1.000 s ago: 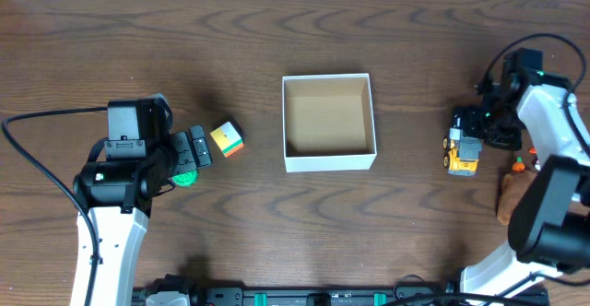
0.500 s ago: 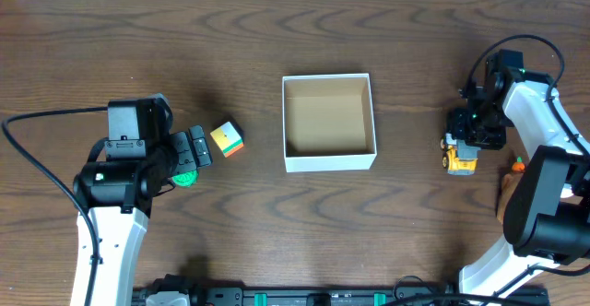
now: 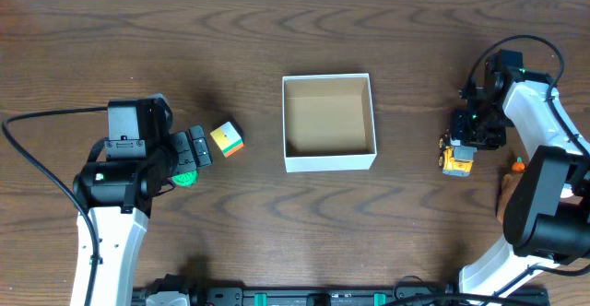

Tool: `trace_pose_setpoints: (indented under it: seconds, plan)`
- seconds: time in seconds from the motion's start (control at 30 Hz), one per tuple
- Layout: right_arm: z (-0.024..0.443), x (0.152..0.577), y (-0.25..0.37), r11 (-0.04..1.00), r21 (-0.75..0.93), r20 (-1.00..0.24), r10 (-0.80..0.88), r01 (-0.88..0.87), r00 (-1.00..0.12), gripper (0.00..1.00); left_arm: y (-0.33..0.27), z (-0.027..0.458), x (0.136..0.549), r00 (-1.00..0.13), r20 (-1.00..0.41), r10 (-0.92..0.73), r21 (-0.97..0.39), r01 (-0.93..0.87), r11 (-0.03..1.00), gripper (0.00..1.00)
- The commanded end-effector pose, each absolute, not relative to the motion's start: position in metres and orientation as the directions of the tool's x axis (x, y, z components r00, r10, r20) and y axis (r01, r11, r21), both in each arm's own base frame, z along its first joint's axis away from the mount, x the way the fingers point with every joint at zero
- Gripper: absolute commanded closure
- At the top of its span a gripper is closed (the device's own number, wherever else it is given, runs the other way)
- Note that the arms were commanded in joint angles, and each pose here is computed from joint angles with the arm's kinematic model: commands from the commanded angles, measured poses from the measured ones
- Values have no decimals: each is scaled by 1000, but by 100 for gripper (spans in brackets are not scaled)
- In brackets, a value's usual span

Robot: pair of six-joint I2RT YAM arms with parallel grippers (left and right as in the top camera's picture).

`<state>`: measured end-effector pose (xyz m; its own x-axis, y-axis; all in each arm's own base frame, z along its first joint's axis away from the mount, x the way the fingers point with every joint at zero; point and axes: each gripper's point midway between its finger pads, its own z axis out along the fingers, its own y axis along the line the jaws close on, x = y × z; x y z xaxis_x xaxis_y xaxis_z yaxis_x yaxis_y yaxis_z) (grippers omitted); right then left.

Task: Pack container
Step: 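Move the right gripper over the yellow toy truck and grasp it, then carry the truck into the white box and release it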

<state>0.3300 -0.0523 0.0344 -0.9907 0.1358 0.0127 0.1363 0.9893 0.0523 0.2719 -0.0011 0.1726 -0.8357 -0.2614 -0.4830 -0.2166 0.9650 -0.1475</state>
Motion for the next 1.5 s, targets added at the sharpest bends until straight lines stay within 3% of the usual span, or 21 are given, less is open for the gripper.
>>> trace_pose_setpoints:
  seconds: [0.0, 0.07, 0.1, 0.23, 0.37, 0.53, 0.73, 0.83, 0.97, 1.3, 1.47]
  plan:
    - [37, 335, -50, 989, 53, 3, 141, 141, -990, 84, -1, 179, 275, -825, -494, -275, -162, -223, 961, 2]
    - [39, 337, -49, 985, 52, 2, 163, 163, -987, 98, -1, 180, 275, -823, -497, -275, -162, -223, 961, 2]
    - [42, 337, -49, 984, 53, 2, 170, 170, -985, 99, -1, 180, 276, -821, -500, -275, -163, -222, 961, 2]
    - [70, 345, -41, 988, 53, -25, 149, 148, -988, 99, -1, 181, 277, -819, -503, -274, -164, -221, 961, 2]
    - [128, 363, -18, 993, 76, -130, 96, 87, -987, 99, -1, 181, 277, -820, -503, -274, -164, -221, 961, 2]
    - [211, 385, 49, 989, 143, -362, 8, -47, -932, 99, -1, 181, 277, -820, -503, -274, -164, -221, 961, 2]
    - [252, 391, 156, 958, 221, -533, -38, -182, -846, 99, -1, 181, 277, -820, -503, -274, -164, -221, 961, 2]
    - [245, 389, 194, 962, 175, -555, -80, -210, -828, 99, -1, 181, 277, -820, -502, -274, -164, -221, 961, 2]
    - [212, 391, 208, 992, 80, -525, -41, -98, -850, 99, -1, 181, 277, -820, -502, -274, -164, -222, 961, 2]
    - [102, 398, 207, 1000, -3, -293, -29, -29, -956, 99, -1, 181, 277, -820, -502, -274, -164, -221, 961, 2]
    - [67, 400, 199, 999, -34, -224, -19, -11, -974, 92, -1, 181, 277, -820, -502, -274, -164, -221, 961, 2]
